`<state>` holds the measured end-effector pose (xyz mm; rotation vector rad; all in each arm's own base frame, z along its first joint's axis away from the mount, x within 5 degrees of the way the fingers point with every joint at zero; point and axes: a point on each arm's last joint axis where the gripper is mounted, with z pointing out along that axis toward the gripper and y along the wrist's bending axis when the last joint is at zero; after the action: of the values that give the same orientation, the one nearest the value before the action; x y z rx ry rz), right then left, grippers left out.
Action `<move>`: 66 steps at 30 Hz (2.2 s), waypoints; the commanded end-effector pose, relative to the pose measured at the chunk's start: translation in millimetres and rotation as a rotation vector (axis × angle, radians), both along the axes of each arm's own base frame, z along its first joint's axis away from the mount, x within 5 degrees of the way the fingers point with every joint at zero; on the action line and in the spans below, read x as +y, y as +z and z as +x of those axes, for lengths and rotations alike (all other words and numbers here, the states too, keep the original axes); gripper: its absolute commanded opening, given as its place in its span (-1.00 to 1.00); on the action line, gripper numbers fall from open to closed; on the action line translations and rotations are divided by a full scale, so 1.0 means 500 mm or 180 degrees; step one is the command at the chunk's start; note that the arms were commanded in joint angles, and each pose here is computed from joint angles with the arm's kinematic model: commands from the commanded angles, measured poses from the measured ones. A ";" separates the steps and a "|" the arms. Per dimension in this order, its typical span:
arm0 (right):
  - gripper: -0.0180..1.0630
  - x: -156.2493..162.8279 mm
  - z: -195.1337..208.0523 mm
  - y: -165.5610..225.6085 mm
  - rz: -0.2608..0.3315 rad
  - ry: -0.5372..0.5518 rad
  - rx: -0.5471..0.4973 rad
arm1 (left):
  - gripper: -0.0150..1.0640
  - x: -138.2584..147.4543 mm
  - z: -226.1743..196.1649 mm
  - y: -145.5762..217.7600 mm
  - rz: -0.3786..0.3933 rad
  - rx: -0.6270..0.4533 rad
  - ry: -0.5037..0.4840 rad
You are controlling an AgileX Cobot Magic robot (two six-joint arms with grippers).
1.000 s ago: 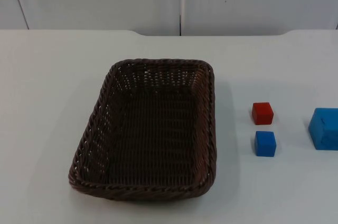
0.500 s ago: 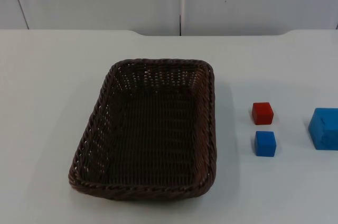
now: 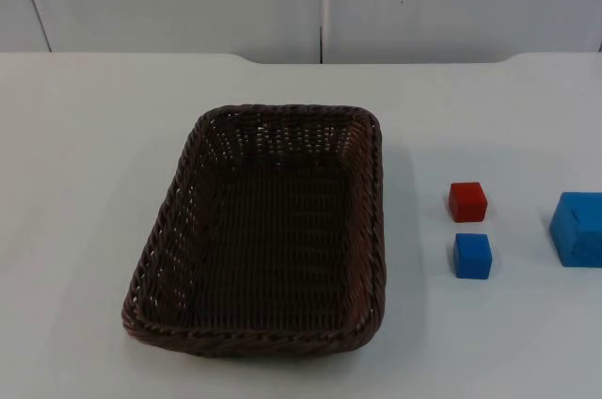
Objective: Pick up the basket with the left hand and place the largest block into the basket with the right hand.
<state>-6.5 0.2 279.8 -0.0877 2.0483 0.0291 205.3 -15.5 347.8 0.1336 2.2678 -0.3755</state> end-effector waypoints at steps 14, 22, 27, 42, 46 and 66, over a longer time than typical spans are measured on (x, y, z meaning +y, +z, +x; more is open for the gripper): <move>0.98 0.000 -0.002 0.000 -0.0029 -0.0007 -0.0013 | 0.97 -0.078 0.123 -0.057 0.0057 0.0434 -0.0497; 0.98 0.000 -0.002 0.000 -0.0029 -0.0007 -0.0013 | 0.97 -0.084 0.205 -0.128 0.0127 0.0896 -0.0406; 0.98 0.000 -0.002 0.000 -0.0029 -0.0007 -0.0013 | 0.97 -0.089 0.243 -0.177 0.0135 0.1144 -0.0425; 0.98 -0.001 -0.002 0.000 -0.0041 -0.0021 -0.0013 | 0.97 -0.125 0.307 -0.361 0.0145 0.2037 -0.0510; 0.98 -0.001 -0.002 0.000 -0.0041 -0.0021 -0.0013 | 0.97 -0.145 0.310 -0.392 0.0160 0.2149 -0.0530; 0.98 -0.001 -0.002 0.000 -0.0041 -0.0021 -0.0013 | 0.86 -0.176 0.328 -0.506 0.0114 0.2294 -0.0316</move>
<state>-6.5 -0.4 279.8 -0.0872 2.0483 0.0206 367.6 -100.4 97.1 0.1799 2.9943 -0.4762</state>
